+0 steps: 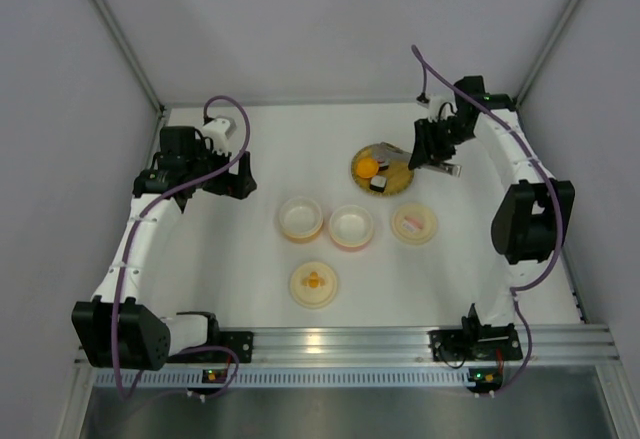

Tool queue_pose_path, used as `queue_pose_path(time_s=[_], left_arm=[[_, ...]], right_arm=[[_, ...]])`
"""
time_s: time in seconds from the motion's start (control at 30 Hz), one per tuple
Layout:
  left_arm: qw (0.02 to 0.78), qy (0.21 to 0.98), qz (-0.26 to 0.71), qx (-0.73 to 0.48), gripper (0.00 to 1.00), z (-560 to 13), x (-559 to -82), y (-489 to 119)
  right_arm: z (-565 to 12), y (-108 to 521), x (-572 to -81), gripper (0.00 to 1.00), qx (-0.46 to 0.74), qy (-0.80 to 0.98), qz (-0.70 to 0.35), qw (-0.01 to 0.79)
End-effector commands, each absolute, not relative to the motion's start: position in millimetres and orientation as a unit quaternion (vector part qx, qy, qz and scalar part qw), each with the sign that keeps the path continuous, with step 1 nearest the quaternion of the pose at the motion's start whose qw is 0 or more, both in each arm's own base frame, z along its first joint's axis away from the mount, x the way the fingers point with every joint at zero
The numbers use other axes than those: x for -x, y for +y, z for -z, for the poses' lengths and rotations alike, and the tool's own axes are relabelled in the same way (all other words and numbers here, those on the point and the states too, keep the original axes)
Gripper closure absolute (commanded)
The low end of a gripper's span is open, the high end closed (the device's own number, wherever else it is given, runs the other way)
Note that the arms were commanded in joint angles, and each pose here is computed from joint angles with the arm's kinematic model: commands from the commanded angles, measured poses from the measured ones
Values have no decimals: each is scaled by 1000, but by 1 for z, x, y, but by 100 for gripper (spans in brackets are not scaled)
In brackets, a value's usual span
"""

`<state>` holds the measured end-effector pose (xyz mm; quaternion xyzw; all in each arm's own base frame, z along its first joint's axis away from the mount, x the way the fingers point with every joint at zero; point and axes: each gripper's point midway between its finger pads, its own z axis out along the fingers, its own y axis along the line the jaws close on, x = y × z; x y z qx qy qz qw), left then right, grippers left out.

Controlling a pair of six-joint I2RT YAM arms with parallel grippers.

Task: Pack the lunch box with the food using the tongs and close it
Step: Pick up the fake food from the plate.

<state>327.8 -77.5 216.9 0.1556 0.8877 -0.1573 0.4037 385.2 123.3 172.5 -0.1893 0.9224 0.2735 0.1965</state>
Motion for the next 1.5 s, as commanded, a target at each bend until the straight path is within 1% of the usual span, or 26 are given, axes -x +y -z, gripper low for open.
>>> queue_pose_path(time_s=[0.0,0.77,1.17,1.33,1.43,1.47], left_arm=[[419,879,164,-159,2,-225,-331,-79],[413,880,171,-159,2,-220,-334,-82],[412,882,168,-159,2,-218,-335,-81],[408,883,168,-157,1,-215,-336,-81],[409,883,170,-157,2,-216,-337,-81],[409,883,169,-156,2,-215,-336,-81]], right_arm=[[-179,134,-401,63,202,911,-279,227],[-145,132,-412,63,193,920,-271,208],[-134,137,-411,64,190,919,-287,191],[-135,143,-405,69,192,915,-306,182],[-134,144,-402,69,192,914,-312,175],[-134,143,-401,71,191,914,-313,174]])
